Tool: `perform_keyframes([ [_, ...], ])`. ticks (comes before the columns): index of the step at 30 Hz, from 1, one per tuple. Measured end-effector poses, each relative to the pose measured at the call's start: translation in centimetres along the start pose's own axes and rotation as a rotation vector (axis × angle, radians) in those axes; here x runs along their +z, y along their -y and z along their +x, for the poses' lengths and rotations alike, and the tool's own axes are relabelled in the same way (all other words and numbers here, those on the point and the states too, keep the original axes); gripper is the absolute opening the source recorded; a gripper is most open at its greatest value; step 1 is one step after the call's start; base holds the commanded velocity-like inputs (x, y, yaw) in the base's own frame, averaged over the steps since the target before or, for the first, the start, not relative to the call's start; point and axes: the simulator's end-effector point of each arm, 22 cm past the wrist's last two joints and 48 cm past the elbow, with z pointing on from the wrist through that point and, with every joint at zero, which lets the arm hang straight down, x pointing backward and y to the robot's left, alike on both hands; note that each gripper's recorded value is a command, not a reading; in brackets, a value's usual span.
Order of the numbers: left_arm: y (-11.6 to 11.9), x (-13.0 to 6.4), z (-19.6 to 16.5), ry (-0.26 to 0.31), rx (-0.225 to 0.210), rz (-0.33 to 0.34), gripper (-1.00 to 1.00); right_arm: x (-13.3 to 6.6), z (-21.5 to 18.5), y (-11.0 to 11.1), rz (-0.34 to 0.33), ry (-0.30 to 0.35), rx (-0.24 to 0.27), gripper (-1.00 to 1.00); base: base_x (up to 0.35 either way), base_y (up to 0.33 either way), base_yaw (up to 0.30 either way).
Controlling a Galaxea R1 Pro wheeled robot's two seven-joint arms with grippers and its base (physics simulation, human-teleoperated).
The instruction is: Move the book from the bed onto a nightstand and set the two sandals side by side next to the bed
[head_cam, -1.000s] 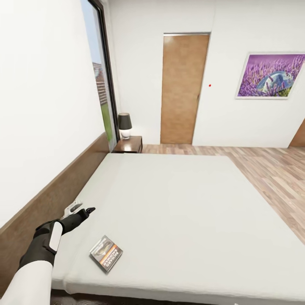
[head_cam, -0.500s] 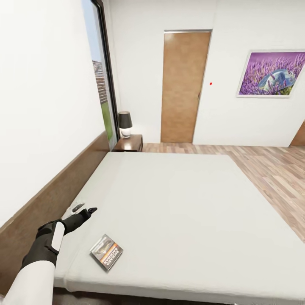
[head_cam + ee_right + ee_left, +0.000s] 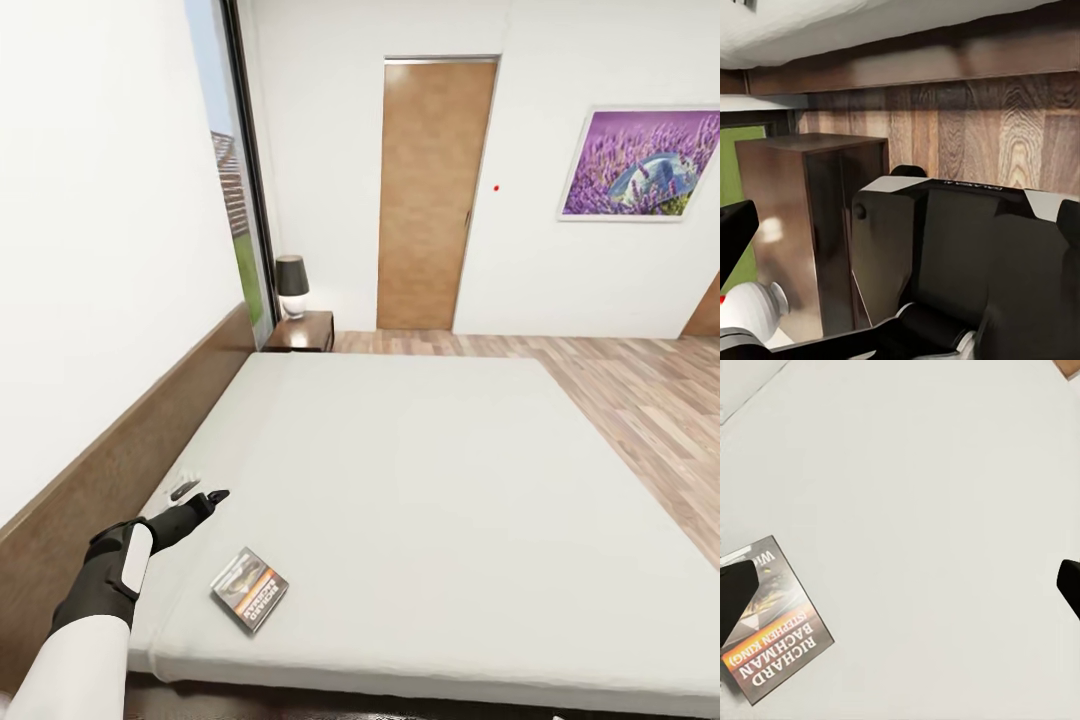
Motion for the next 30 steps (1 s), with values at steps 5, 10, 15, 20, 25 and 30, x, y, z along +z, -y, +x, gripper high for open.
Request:
perform_keyframes([
  [5, -0.3, 0.2, 0.3, -0.006, -0.002, -0.005, 1.00, 0.1, 0.2, 0.2, 0.002, -0.005, 0.005, 1.00, 0.000, 0.000, 0.000],
  [10, -0.6, 0.5, 0.6, -0.012, -0.003, -0.009, 1.00, 0.2, 0.5, 0.3, 0.003, -0.011, 0.010, 1.00, 0.000, 0.000, 0.000],
  [15, -0.8, 0.7, 0.9, -0.019, -0.003, -0.013, 1.00, 0.3, 0.8, 0.5, 0.005, -0.017, 0.015, 1.00, 0.000, 0.000, 0.000],
  [20, -1.1, 1.0, 1.3, -0.025, -0.004, -0.018, 1.00, 0.4, 1.1, 0.6, 0.006, -0.024, 0.021, 1.00, 0.000, 0.000, 0.000],
  [25, -1.4, 1.2, 1.6, -0.032, -0.005, -0.023, 1.00, 0.5, 1.3, 0.8, 0.009, -0.029, 0.026, 1.00, 0.000, 0.000, 0.000],
  [30, -1.7, 1.4, 1.9, -0.038, -0.006, -0.028, 1.00, 0.6, 1.5, 0.9, 0.011, -0.035, 0.030, 1.00, 0.000, 0.000, 0.000],
])
